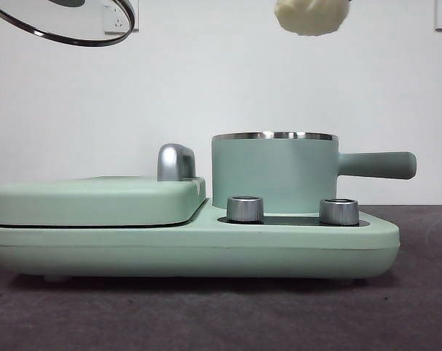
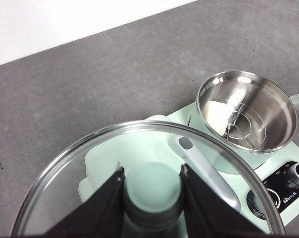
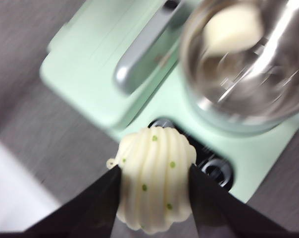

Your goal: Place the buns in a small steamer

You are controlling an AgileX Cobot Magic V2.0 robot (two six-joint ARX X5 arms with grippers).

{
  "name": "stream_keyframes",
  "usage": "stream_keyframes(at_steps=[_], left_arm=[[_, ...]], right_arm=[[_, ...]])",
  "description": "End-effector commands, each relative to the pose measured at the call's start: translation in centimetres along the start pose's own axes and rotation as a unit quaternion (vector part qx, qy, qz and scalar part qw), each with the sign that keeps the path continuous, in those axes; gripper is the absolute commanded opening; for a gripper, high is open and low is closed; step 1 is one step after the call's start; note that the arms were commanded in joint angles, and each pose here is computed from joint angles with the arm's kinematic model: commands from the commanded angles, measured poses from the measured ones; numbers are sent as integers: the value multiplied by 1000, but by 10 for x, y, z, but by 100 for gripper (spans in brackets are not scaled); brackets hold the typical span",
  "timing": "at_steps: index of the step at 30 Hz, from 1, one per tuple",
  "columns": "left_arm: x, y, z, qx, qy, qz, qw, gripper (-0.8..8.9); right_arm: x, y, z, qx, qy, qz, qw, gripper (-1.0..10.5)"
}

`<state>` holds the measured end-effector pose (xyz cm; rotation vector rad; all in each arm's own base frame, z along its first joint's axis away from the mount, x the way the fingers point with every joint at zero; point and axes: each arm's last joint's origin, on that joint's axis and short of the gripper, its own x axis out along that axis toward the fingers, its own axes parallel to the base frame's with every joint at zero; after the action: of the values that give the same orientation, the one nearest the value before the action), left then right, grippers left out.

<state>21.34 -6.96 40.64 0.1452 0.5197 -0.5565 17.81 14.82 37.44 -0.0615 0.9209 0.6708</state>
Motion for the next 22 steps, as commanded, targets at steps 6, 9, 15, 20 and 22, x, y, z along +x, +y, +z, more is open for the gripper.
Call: stream_keyframes(at_steps=[6,9,15,20,22], left_arm=[[-3,-1,6,7,-20,0,1000,15],[-3,-1,6,7,-20,0,1000,15],[-3,-1,6,7,-20,0,1000,15],[-3,-1,6,7,-20,0,1000,15],[-3,-1,6,7,-20,0,1000,15]], right_arm=[[35,-27,53,-25,10,-32,999,198],[54,-38,64,-21,24,-42,999,198],[91,-58,74,-14,51,-53,997,198],[116,-69,73,-11,79,-59,995,198],[124,-72,73,-14,82,-61,995,198]])
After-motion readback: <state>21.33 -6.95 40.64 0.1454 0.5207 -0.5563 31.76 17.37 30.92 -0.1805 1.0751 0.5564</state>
